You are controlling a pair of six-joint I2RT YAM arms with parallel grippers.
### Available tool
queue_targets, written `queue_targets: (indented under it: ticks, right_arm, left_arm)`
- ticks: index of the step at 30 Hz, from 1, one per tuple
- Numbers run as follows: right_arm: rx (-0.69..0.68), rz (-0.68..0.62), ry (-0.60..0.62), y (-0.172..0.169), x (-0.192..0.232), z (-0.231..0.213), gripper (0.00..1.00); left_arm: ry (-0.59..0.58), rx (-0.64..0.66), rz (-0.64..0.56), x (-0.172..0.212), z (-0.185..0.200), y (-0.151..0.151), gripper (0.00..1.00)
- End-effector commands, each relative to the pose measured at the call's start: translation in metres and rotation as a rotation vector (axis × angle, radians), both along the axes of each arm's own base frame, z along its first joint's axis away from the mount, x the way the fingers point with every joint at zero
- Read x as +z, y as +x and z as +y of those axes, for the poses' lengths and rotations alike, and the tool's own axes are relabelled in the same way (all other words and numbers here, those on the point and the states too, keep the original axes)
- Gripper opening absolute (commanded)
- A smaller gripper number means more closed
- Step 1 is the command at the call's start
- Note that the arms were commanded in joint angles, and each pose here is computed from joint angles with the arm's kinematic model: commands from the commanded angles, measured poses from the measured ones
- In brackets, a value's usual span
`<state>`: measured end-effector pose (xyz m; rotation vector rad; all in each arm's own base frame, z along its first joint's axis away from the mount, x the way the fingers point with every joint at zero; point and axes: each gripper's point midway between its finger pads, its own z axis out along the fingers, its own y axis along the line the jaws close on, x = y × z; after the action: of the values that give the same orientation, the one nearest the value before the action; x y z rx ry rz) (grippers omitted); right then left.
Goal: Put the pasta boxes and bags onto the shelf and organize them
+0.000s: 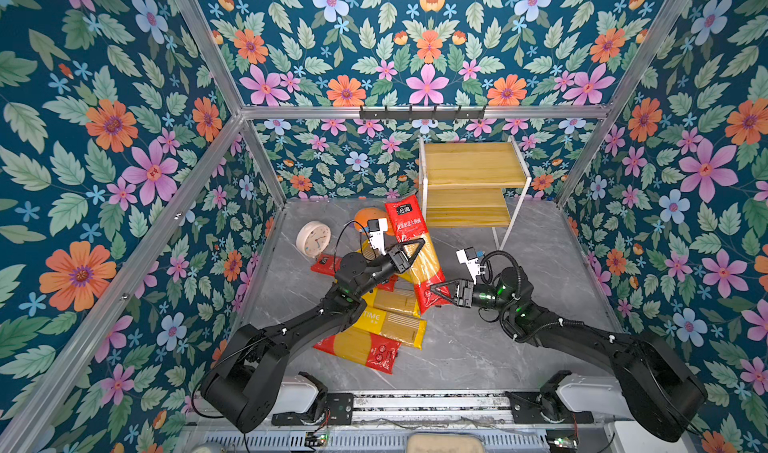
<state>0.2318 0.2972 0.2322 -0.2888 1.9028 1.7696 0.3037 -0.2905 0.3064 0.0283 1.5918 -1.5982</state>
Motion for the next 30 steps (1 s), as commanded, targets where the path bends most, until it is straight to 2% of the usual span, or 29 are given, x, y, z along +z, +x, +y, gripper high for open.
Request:
queue_targets:
  ticks: [1, 5, 12, 17, 23, 27, 30]
  right_arm:
    - [-0.010, -0.052, 0.057, 0.002, 0.020, 0.000, 0.29]
    - [-0.028, -0.088, 0.068, 0.003, 0.024, -0.002, 0.20]
    - [-0.081, -0.100, 0.080, 0.018, 0.042, -0.009, 0.09]
    - [-0.133, -0.106, 0.086, 0.038, 0.067, -0.027, 0.05]
    - [-0.183, -0.155, 0.089, 0.048, 0.111, -0.045, 0.03]
    - [-0.223, -0.149, 0.093, 0.056, 0.127, -0.051, 0.00]
    - [-0.222, -0.136, 0.146, 0.058, 0.134, -0.050, 0.00]
  left_arm:
    - [-0.105, -0.005, -0.156, 0.044, 0.006, -0.010, 0.20]
    - [-0.095, -0.013, -0.132, 0.040, 0.003, -0.008, 0.26]
    - [-0.064, -0.001, -0.108, 0.038, 0.005, -0.006, 0.59]
    - [-0.035, 0.054, -0.107, 0.034, 0.020, -0.004, 0.72]
    - [-0.002, 0.104, -0.083, 0.020, 0.032, -0.006, 0.75]
    - [-0.022, 0.098, -0.078, 0.017, 0.034, -0.009, 0.76]
    - [-0.047, 0.086, -0.085, 0.021, 0.033, -0.010, 0.76]
